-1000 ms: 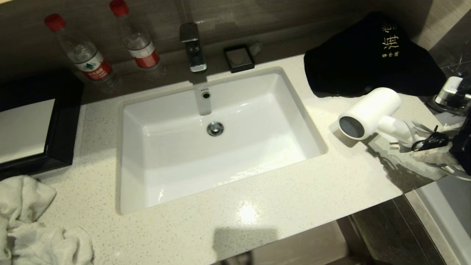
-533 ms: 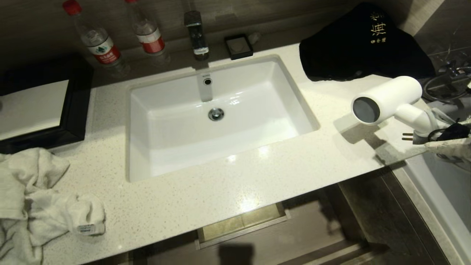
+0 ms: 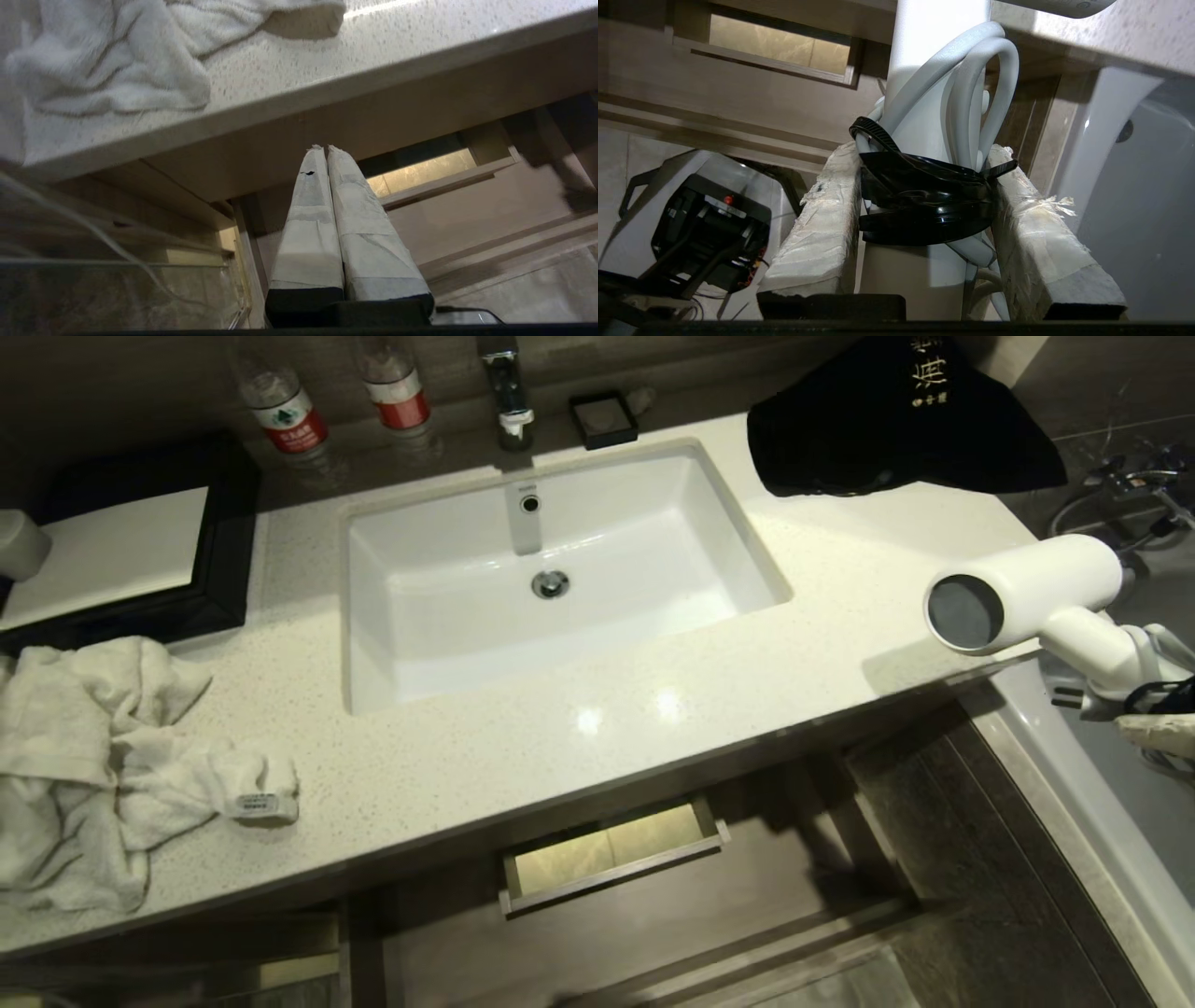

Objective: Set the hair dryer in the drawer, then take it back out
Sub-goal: Put it into the drawer

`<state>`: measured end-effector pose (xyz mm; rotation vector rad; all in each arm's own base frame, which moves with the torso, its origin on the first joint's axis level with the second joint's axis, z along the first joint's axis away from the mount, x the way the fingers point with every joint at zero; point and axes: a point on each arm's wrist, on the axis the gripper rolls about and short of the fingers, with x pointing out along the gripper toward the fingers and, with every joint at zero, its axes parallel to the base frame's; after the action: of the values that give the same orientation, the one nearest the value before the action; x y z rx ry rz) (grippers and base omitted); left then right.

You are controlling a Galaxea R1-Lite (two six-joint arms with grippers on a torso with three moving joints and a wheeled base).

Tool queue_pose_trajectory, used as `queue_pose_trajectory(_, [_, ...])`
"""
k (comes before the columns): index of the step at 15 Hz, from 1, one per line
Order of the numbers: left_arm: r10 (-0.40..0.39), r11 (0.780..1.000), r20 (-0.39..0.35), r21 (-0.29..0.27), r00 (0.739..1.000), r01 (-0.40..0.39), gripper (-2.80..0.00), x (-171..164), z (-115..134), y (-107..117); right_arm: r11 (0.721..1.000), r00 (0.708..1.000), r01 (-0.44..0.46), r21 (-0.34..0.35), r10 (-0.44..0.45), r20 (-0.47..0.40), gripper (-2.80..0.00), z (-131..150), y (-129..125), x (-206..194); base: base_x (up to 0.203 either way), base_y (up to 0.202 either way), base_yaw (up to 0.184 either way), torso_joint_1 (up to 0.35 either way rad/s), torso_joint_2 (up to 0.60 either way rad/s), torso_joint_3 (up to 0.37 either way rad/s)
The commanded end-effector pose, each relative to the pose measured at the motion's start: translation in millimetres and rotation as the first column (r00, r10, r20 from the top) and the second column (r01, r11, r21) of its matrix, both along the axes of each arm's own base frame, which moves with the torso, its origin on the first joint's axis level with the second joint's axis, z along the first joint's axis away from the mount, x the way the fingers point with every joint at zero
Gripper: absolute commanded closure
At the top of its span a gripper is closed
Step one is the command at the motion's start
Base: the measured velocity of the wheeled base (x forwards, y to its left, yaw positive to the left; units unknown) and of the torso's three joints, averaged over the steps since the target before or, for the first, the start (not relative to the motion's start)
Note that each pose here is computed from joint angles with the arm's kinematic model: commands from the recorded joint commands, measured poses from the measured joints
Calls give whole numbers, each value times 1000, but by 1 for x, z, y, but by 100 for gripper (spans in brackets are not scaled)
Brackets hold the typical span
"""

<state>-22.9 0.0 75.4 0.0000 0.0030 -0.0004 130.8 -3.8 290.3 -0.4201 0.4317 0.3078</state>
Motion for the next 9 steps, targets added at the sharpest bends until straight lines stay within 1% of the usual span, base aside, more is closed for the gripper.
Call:
queue_pose_trajectory(1, [0, 1000, 1, 0, 1000, 0, 0, 0, 0, 0, 1000, 1000, 4, 10, -4, 15, 0, 0, 1, -10, 0, 0, 0, -330, 185, -139])
queue_pose_trajectory(3, [0, 1000, 1, 0, 1000, 0, 0, 0, 0, 0, 1000, 1000, 6, 11, -7, 19, 0, 0, 1, -12, 0, 0, 0, -322, 163, -165])
queue_pose_trajectory(5, [0, 1000, 1, 0, 1000, 0, 0, 0, 0, 0, 999, 1000, 16, 31, -17, 22, 0, -1, 1, -17, 0, 0, 0, -310, 139, -175])
queue_pose_trajectory(9, [0, 1000, 1, 0, 1000, 0, 0, 0, 0, 0, 999, 999, 28, 27, -29, 33, 0, -3, 2, -25, 0, 0, 0, -284, 85, -197])
